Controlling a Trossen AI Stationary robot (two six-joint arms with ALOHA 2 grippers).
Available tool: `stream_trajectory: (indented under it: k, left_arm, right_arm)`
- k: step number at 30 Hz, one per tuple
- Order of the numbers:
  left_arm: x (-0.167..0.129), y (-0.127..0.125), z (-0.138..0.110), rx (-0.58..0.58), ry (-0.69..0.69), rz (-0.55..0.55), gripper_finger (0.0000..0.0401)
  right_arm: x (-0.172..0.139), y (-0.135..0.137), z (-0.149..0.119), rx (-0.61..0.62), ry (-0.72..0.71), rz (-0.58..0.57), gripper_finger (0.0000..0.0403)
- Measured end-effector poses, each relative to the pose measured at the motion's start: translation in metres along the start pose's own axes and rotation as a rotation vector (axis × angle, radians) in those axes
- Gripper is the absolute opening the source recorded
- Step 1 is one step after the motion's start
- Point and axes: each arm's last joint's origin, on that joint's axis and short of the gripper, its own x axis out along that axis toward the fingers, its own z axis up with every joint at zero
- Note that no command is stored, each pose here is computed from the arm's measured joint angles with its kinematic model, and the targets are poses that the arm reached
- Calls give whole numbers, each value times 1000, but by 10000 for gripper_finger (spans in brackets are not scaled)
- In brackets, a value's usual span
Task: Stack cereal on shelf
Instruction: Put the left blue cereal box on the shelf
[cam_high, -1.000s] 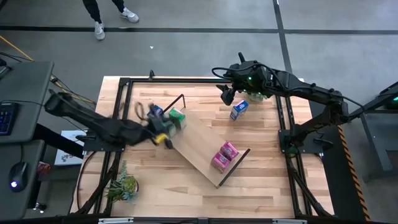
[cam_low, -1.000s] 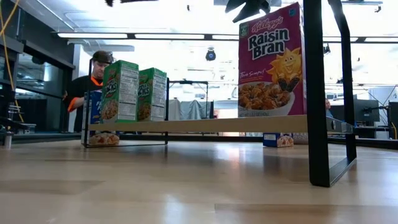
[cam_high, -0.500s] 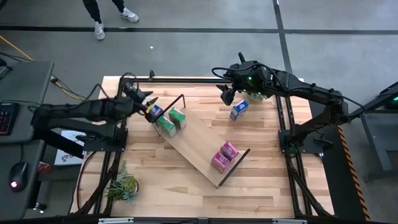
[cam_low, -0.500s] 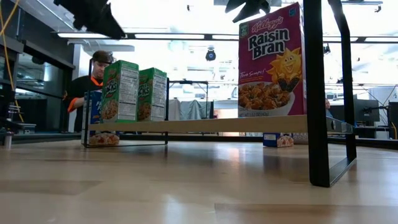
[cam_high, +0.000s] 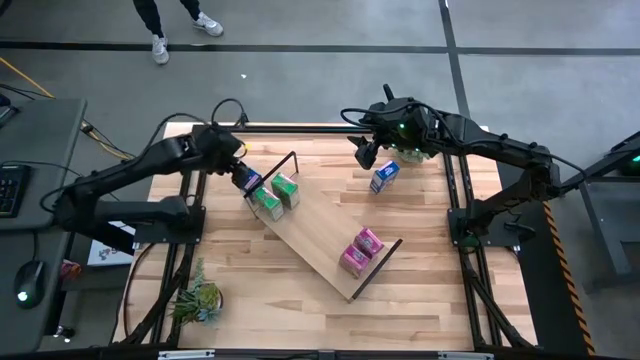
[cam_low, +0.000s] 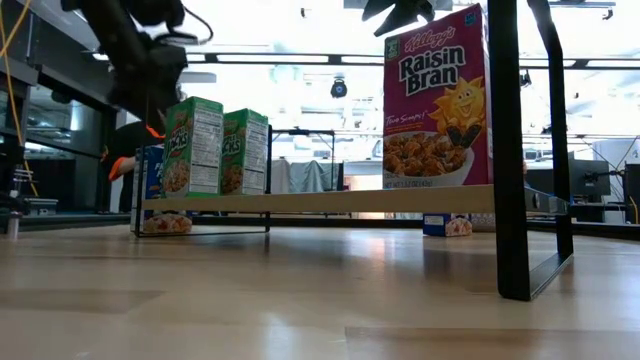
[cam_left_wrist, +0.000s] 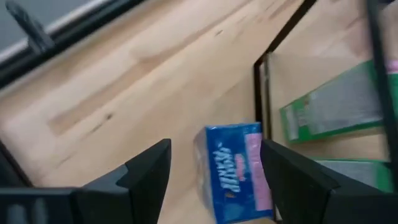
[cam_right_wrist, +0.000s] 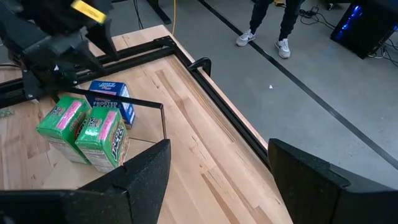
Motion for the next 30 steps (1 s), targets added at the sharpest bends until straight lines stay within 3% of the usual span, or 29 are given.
stream_trajectory:
  k: [11, 19, 27, 30]
  left_arm:
    - [36, 1, 4, -9, 228, -81, 239]
    - [40, -1, 4, -6, 252, -131, 239]
    - [39, 4, 4, 65, 225, 29, 239]
    - [39, 5, 4, 66, 229, 42, 239]
  right_arm:
    - [0, 0, 0, 0, 1, 0, 262]
    - [0, 0, 0, -1, 4, -1, 262]
    - [0, 0, 0, -1, 4, 0, 262]
    - [0, 0, 0, 0, 4, -1, 262]
